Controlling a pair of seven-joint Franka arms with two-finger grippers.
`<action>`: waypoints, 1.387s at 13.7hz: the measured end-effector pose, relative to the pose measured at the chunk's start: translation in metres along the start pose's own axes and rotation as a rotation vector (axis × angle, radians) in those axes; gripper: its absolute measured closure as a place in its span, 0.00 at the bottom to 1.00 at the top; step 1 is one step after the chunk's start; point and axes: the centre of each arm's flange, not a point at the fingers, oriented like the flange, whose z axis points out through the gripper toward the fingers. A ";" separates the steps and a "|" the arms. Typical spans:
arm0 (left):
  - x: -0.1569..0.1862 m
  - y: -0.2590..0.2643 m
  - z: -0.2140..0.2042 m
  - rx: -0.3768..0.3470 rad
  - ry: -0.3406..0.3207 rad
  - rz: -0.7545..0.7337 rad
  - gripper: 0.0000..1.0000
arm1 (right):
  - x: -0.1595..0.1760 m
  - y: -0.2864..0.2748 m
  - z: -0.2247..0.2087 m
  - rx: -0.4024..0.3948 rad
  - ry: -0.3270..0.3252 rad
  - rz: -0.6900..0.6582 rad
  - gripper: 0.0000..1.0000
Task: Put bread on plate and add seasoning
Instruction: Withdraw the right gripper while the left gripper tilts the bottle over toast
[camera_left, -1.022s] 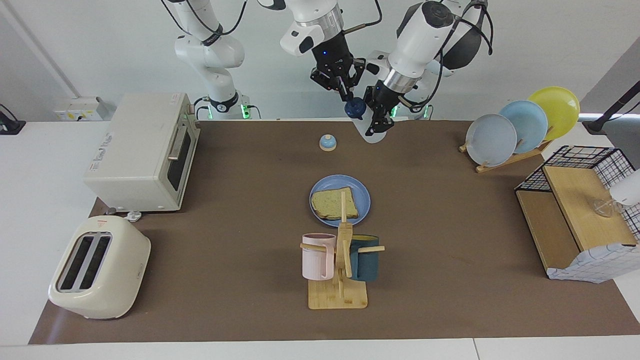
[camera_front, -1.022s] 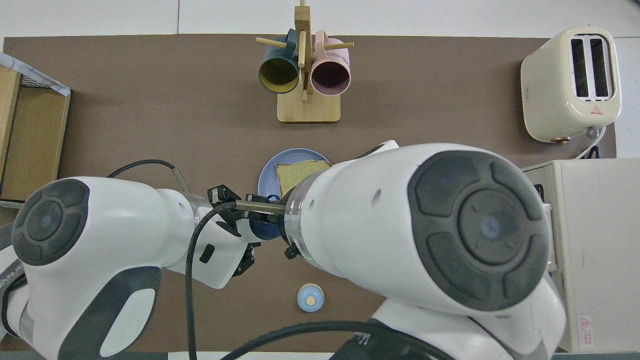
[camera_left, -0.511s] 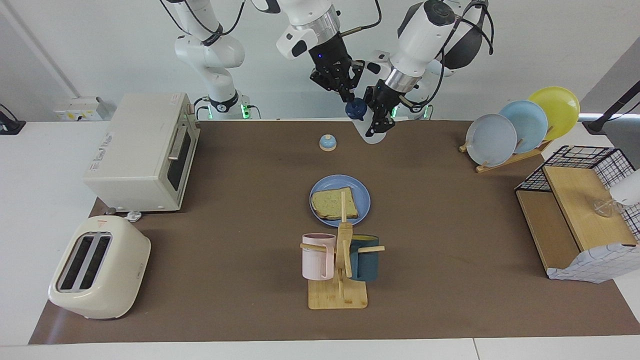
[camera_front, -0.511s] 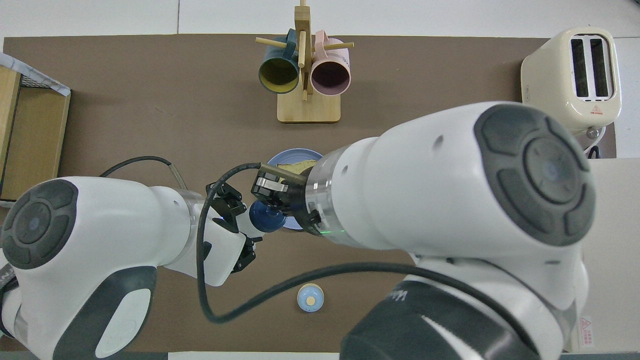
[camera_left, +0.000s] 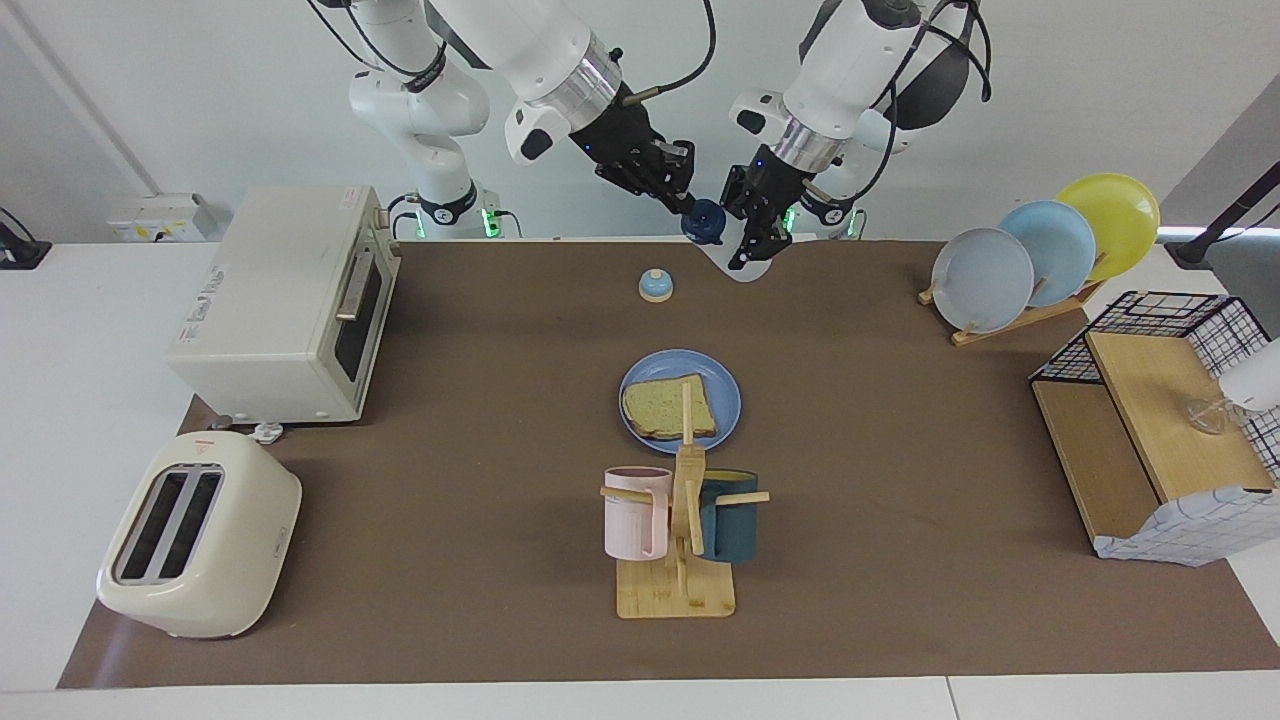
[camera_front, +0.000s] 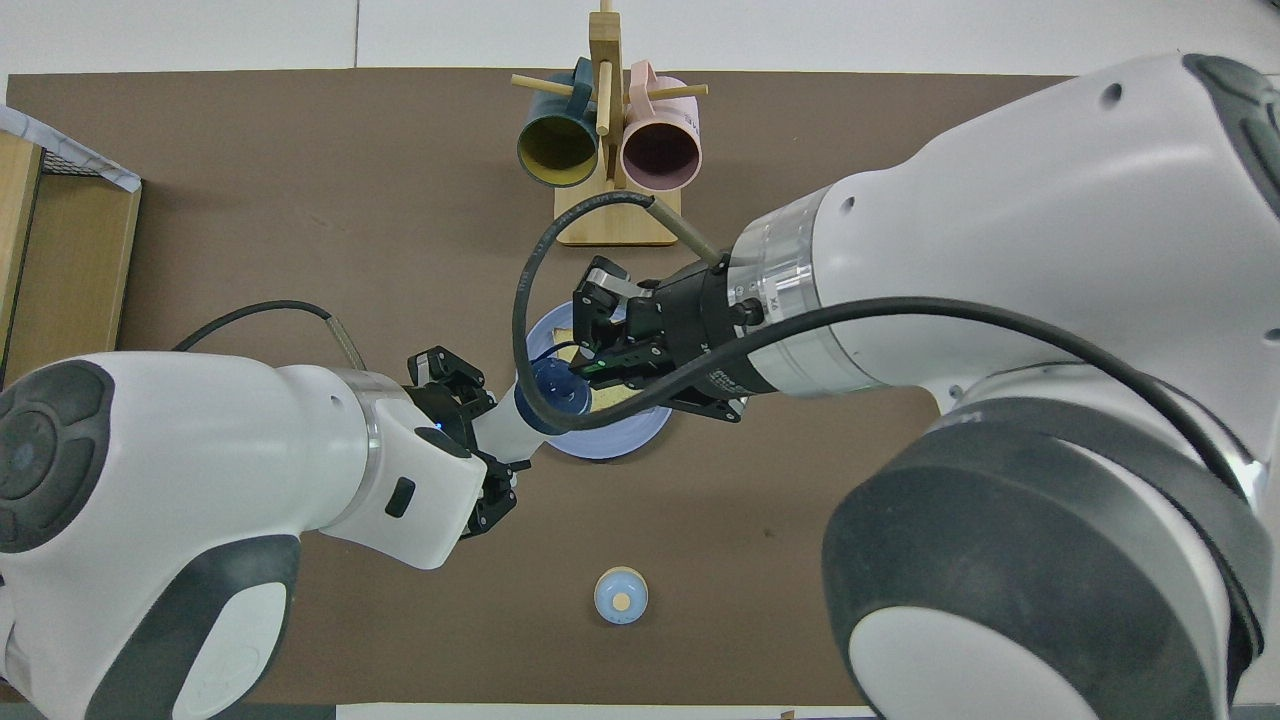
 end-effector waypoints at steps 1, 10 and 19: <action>-0.004 0.002 0.007 -0.019 -0.021 0.002 0.53 | 0.005 -0.002 -0.009 0.026 0.019 0.004 0.88; -0.008 0.008 0.021 -0.046 -0.052 0.006 0.53 | 0.034 0.011 -0.038 -0.024 0.180 -0.129 0.50; -0.012 0.002 0.019 0.115 -0.224 0.125 0.53 | 0.158 0.162 -0.131 -0.438 0.246 -0.368 0.00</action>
